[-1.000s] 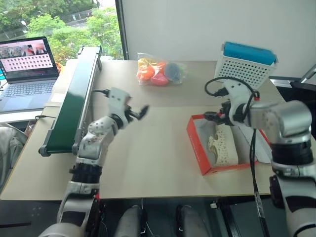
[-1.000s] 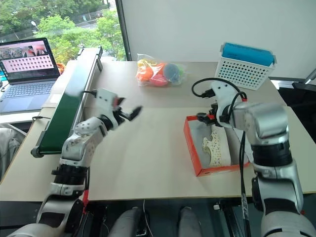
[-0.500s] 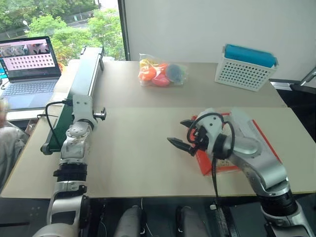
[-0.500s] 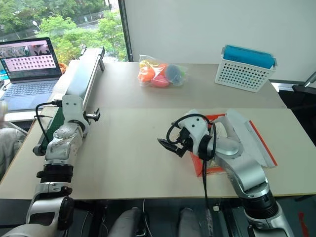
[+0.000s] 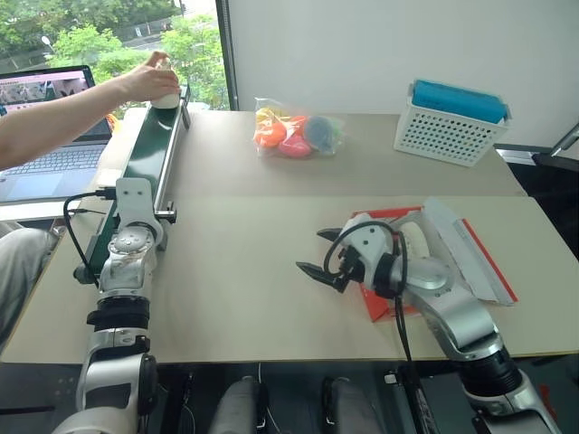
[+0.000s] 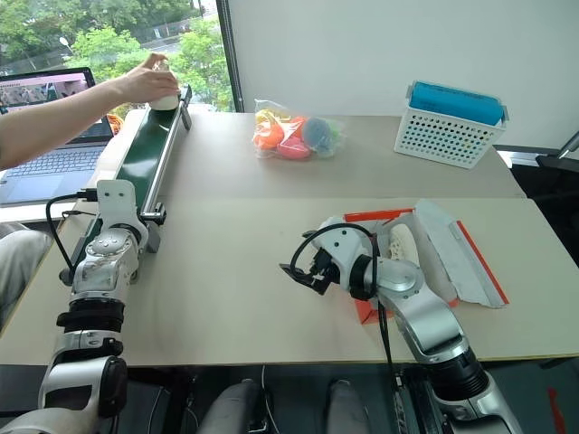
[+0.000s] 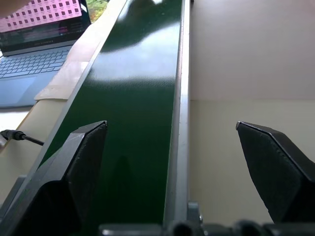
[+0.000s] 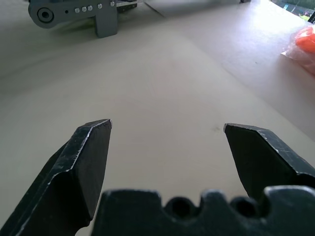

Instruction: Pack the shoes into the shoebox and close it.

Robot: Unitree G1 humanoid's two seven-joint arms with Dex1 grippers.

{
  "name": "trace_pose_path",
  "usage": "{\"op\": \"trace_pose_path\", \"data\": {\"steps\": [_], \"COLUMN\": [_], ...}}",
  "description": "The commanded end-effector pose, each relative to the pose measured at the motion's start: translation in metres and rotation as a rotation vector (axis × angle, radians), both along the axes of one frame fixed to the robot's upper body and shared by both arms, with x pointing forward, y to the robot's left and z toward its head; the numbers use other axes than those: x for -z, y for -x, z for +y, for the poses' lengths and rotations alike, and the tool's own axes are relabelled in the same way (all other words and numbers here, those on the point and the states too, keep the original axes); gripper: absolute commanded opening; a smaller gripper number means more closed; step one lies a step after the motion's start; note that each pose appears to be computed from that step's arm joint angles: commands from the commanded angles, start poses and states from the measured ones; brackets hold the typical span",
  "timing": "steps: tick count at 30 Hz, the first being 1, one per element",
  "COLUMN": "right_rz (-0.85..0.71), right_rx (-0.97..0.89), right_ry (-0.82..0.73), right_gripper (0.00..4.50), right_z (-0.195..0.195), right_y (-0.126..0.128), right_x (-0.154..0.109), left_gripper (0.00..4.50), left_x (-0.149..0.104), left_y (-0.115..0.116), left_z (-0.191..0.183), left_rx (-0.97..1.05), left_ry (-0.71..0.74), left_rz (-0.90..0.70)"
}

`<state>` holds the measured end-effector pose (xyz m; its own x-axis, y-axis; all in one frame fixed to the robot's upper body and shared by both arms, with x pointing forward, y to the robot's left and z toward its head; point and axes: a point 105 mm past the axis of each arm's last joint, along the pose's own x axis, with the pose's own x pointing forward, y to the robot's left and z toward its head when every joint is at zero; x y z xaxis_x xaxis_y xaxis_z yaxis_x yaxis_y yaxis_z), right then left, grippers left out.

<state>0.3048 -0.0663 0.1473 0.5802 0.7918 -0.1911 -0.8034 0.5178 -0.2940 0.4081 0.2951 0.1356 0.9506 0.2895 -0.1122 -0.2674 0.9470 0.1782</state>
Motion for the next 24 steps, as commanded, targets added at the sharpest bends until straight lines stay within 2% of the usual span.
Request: {"op": "trace_pose_path", "data": {"steps": [1,16,24], "right_rz": [-0.033,-0.018,-0.013], "right_rx": [0.008,0.040,0.044], "right_ry": [-0.013,-0.026,-0.025], "right_gripper": [4.32,4.32,4.32], "right_z": [0.0044,0.0081,0.0088], "right_y": [-0.0005,-0.0022,-0.0021], "right_x": [-0.0068,-0.0048,-0.0026], "left_gripper": [4.50,4.50,4.50], "left_x": [-0.0170,-0.0151,-0.0247], "left_y": [0.0003,0.0013,-0.0005], "left_z": [0.0084,0.0091,0.0142], "left_rx": [-0.023,-0.029,-0.032], "left_ry": [-0.017,0.008,-0.006], "left_rz": [-0.044,-0.041,-0.054]}}
